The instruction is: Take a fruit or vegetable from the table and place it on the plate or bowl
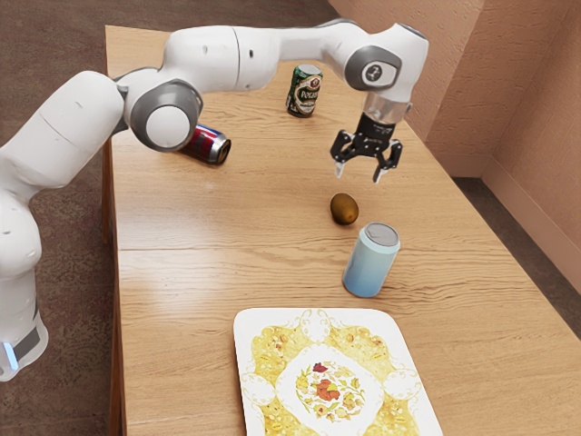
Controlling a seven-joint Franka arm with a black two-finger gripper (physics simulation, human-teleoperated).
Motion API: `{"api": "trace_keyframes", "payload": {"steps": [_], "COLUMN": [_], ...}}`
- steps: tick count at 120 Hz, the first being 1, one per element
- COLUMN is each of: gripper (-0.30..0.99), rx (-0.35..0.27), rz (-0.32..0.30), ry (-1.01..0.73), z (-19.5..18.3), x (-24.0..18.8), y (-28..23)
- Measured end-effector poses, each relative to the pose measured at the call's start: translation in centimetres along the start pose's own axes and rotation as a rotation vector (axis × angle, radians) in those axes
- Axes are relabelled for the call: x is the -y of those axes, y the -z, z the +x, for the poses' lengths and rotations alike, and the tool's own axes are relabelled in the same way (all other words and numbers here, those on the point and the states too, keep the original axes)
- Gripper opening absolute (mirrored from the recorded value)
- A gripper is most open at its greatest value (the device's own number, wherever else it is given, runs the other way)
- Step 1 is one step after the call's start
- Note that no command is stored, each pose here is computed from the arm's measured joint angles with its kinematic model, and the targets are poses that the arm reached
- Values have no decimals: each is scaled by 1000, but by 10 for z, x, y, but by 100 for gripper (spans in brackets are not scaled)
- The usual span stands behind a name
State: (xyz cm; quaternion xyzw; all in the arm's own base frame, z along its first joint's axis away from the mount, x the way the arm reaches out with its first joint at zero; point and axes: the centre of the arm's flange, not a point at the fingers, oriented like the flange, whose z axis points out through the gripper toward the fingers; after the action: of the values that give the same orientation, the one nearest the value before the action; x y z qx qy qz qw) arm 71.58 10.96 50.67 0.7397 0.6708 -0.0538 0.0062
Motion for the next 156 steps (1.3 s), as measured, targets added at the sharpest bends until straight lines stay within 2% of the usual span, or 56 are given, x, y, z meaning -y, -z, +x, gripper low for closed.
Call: {"api": "trace_keyframes", "payload": {"steps": [42, 66, 98, 129, 156], "gripper": [69, 69, 69, 69, 69], "rx": [2, 21, 15, 3, 5], "rz": [-12, 3, 36, 63, 57], "ry": [-19, -30, -49, -14, -6], "z": [-6, -12, -27, -6, 9], "x": [-4, -5, 0, 12, 16], "y": [-2, -12, -18, -23, -19]}}
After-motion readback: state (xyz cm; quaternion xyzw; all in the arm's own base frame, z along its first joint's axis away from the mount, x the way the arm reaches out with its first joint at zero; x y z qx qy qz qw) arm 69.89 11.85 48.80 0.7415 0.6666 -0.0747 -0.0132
